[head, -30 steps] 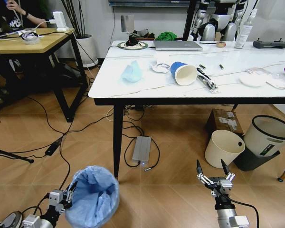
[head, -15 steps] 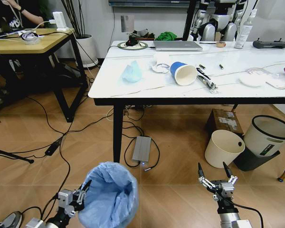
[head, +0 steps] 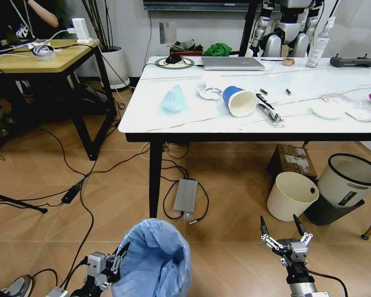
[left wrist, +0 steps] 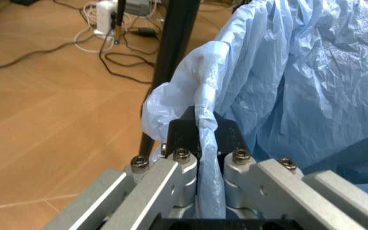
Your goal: Pick up the trash bin and place the trash from the table into it.
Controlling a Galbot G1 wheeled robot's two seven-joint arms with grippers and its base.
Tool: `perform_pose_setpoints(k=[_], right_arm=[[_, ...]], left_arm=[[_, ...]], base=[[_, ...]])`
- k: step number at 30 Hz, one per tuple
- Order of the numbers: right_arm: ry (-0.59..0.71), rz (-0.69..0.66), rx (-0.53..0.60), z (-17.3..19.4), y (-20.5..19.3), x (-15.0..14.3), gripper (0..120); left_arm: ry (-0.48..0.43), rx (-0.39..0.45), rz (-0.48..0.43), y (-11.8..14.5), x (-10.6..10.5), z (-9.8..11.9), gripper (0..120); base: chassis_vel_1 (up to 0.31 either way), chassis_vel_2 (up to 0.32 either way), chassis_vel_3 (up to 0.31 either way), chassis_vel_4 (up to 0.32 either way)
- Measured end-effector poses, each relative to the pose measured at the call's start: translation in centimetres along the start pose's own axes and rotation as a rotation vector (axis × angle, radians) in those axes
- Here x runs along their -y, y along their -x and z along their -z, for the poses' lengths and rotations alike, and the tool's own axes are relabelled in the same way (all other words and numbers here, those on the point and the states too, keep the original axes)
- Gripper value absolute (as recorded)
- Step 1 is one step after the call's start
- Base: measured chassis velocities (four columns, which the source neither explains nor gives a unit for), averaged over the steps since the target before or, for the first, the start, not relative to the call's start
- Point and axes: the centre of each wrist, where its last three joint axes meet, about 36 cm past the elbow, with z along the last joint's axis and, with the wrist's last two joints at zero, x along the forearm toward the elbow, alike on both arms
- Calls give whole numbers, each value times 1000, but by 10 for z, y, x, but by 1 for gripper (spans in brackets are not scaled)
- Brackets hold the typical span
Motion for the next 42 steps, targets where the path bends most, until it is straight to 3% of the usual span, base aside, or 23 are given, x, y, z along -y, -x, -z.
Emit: perform_pose_setpoints(k=[42], right_arm=[[4, 2, 9, -1, 1, -2, 100]], left_arm=[[-10, -5, 21, -3, 3, 1, 0]], base=[[0, 0, 0, 0]])
